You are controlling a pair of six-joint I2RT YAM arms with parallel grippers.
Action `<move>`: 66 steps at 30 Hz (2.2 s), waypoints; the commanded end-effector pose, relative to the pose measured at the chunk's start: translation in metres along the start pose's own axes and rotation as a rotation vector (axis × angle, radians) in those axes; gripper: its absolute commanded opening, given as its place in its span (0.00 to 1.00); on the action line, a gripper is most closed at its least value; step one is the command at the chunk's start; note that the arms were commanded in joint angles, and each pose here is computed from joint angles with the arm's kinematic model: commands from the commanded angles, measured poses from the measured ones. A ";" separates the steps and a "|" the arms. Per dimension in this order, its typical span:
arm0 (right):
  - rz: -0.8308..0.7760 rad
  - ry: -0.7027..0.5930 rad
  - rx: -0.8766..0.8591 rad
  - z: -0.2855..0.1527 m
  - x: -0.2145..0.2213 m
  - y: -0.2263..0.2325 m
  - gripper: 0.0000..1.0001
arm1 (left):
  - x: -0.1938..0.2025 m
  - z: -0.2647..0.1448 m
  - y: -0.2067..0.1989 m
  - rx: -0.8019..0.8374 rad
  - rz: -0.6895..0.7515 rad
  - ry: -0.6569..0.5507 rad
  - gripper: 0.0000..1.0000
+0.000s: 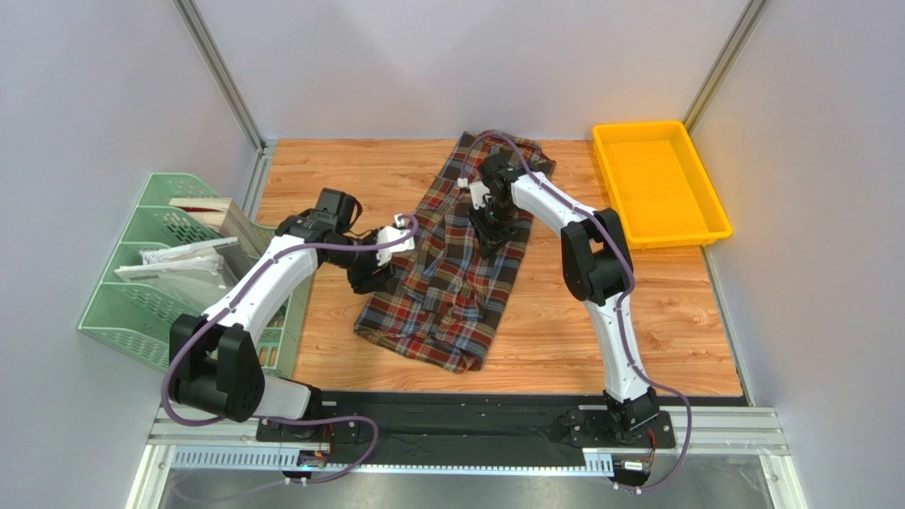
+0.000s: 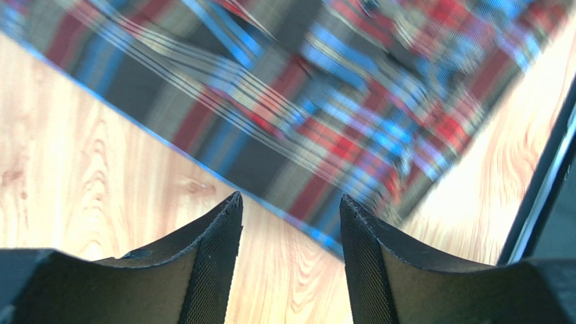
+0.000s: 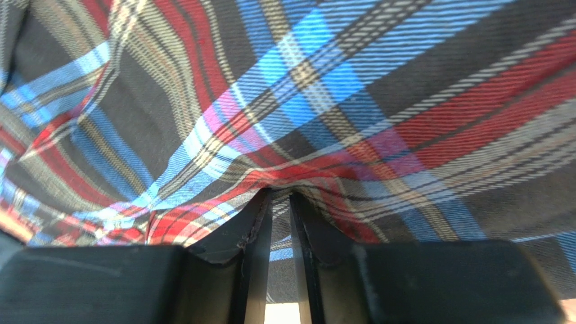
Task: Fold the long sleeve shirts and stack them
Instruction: Fold the shirt
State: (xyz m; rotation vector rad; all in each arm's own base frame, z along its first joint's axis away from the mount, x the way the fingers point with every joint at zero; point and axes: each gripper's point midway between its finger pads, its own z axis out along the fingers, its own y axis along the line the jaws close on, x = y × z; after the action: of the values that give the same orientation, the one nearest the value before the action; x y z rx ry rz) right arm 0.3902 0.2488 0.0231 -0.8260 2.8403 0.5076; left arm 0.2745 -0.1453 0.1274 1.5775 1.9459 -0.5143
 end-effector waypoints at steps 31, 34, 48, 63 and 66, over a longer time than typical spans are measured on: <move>-0.069 -0.074 0.009 -0.097 0.025 -0.017 0.37 | 0.025 0.105 -0.171 0.540 0.203 0.497 0.33; -0.045 -0.050 -0.002 -0.081 0.034 -0.018 0.36 | 0.001 0.097 -0.173 0.523 0.119 0.406 0.41; -0.040 0.050 0.058 0.000 0.024 -0.043 0.34 | -0.075 0.065 -0.013 0.181 -0.509 -0.096 0.49; -0.294 -0.330 0.006 -0.182 0.010 0.030 0.59 | -0.117 -0.046 -0.002 -0.042 -0.116 -0.303 0.79; -0.404 -0.505 0.024 -0.228 0.024 0.053 0.73 | -0.127 -0.067 -0.030 -0.011 0.028 -0.374 0.99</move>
State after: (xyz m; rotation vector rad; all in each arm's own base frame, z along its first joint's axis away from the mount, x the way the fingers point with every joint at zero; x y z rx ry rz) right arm 0.3613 0.1962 0.1505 -0.9672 2.5451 0.4930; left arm 0.2866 -0.2068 0.2196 1.2155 1.9100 -0.7427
